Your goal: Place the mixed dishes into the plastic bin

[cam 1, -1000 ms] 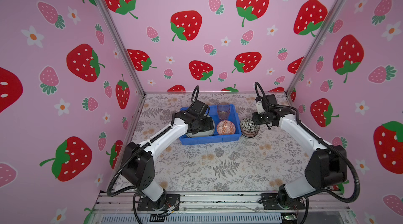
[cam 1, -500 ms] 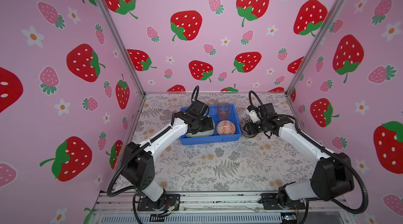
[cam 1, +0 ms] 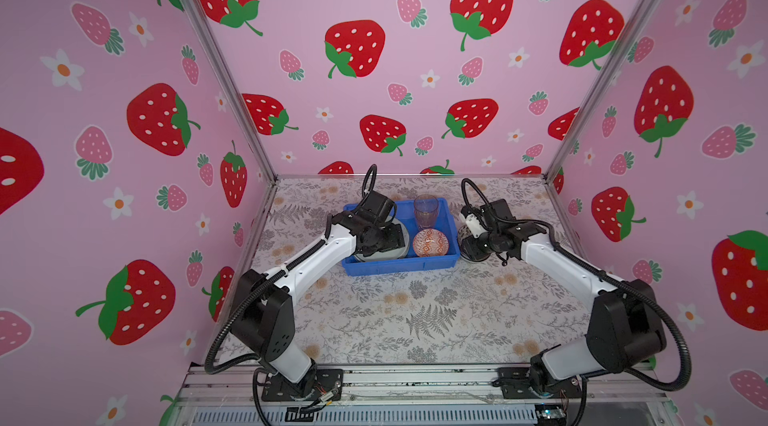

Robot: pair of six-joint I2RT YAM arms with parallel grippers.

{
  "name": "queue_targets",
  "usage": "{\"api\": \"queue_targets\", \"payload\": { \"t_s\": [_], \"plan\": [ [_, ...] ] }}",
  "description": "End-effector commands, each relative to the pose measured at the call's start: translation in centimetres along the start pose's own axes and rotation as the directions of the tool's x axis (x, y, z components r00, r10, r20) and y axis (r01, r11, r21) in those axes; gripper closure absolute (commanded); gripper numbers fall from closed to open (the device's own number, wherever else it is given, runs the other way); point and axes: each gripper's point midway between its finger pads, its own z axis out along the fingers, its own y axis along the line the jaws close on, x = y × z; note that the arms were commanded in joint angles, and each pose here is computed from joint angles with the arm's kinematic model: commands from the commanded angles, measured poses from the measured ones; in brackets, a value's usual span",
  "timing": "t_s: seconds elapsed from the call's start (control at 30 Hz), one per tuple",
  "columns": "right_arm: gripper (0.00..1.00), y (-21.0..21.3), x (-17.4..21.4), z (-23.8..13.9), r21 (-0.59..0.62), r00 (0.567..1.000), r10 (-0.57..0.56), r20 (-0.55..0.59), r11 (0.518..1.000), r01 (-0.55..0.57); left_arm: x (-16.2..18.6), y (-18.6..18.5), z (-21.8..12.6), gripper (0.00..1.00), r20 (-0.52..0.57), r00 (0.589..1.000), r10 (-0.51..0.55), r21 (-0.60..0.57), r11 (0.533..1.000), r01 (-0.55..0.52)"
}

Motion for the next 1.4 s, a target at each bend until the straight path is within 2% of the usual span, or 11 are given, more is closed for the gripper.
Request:
{"api": "queue_targets", "payload": {
  "t_s": [0.0, 0.23, 0.4, 0.57, 0.7, 0.93, 1.1, 1.37],
  "plan": [
    [0.48, 0.1, -0.6, -0.3, 0.004, 0.999, -0.027, 0.028, 1.000, 0.027, -0.2, 0.2, -1.3, 0.18, 0.019, 1.000, 0.000, -0.001, 1.000, 0.000],
    [0.47, -0.6, -3.5, -3.5, 0.008, 0.988, 0.085, 0.127, 0.996, -0.087, -0.7, -2.8, -2.5, 0.16, 0.019, 0.999, -0.041, 0.036, 0.999, 0.040],
    [0.41, -3.7, -3.6, -5.3, 0.075, 0.960, 0.239, 0.145, 0.965, -0.251, -0.2, -6.5, -1.9, 0.07, 0.004, 0.995, -0.095, 0.052, 0.994, 0.095],
    [0.23, -7.6, -2.4, -7.3, 0.142, 0.893, 0.408, 0.191, 0.888, -0.437, 1.5, -10.3, 0.0, 0.00, -0.039, 0.983, -0.177, 0.055, 0.982, 0.179],
    [0.07, -9.6, -1.2, -8.3, 0.167, 0.842, 0.491, 0.223, 0.832, -0.530, 2.4, -13.2, 1.1, 0.01, -0.067, 0.971, -0.228, 0.048, 0.972, 0.231],
    [0.06, -10.8, 0.1, -9.1, 0.124, 0.809, 0.531, 0.253, 0.812, -0.571, 3.1, -17.4, 2.8, 0.02, -0.142, 0.944, -0.296, -0.008, 0.955, 0.298],
    [0.06, -11.3, 0.8, -9.5, 0.088, 0.793, 0.549, 0.265, 0.805, -0.587, 4.2, -18.9, 4.4, 0.06, -0.181, 0.922, -0.341, -0.039, 0.940, 0.340],
    [0.06, -11.8, 2.0, -9.5, 0.052, 0.783, 0.562, 0.266, 0.803, -0.594, 5.4, -20.6, 7.5, 0.17, -0.219, 0.886, -0.409, -0.021, 0.910, 0.414]
  ]
}}
